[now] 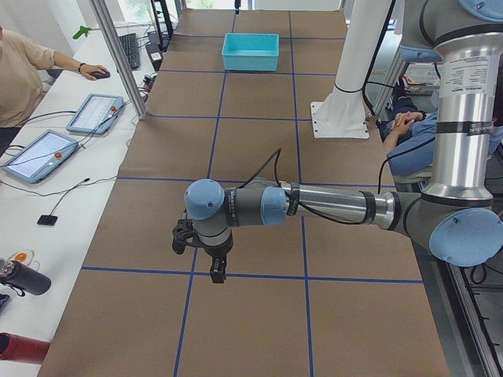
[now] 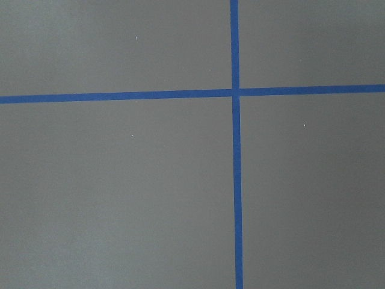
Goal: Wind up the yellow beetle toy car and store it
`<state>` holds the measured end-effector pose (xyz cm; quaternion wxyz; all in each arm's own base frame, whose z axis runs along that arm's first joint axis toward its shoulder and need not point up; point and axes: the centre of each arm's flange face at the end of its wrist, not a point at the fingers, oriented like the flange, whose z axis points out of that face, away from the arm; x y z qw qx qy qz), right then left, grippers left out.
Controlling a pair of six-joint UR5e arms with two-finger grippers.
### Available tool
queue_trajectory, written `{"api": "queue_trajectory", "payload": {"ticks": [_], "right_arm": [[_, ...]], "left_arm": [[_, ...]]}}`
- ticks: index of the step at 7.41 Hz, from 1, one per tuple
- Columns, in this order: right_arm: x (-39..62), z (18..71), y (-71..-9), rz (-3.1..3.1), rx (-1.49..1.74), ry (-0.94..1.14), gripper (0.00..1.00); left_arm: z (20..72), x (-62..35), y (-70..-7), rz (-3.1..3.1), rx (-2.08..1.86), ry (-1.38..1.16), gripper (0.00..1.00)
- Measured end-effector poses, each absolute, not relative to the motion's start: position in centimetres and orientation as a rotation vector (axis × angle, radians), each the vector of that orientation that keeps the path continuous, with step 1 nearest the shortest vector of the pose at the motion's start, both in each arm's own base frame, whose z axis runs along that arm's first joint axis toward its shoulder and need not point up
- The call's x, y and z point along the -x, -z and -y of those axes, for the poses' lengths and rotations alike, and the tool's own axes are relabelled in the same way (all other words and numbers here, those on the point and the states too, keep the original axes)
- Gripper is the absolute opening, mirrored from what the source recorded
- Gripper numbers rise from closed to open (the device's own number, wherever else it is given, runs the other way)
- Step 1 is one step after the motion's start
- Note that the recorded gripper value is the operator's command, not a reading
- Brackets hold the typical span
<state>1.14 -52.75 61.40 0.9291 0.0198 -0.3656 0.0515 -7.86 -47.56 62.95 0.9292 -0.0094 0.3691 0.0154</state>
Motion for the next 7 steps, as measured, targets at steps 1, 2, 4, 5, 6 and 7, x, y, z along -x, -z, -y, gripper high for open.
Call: {"api": "queue_trajectory", "payload": {"ticks": [1, 2, 4, 5, 6, 7], "right_arm": [[-1.1, 52.7, -61.4, 0.749, -0.04, -0.105, 1.0], [-1.1, 52.8, -61.4, 0.749, -0.04, -0.106, 1.0], [-1.1, 52.8, -61.4, 0.749, -0.041, -0.105, 1.0], [-1.1, 52.8, -61.4, 0.748, -0.04, -0.106, 1.0], [-1.1, 52.8, -61.5, 0.748, -0.038, -0.106, 1.0], [-1.1, 52.8, -61.7, 0.748, -0.036, -0.107, 1.0]], "left_arm": [[47.6, 7.9, -63.0, -0.756, 0.019, -0.031, 1.0], [47.5, 7.9, -63.0, -0.756, 0.02, -0.03, 1.0], [47.6, 7.9, -62.8, -0.756, 0.015, -0.035, 1.0], [47.6, 7.8, -62.5, -0.757, 0.006, -0.041, 1.0], [47.8, 7.8, -62.1, -0.756, -0.01, -0.05, 1.0], [48.0, 7.7, -61.7, -0.755, -0.034, -0.062, 1.0]]}}
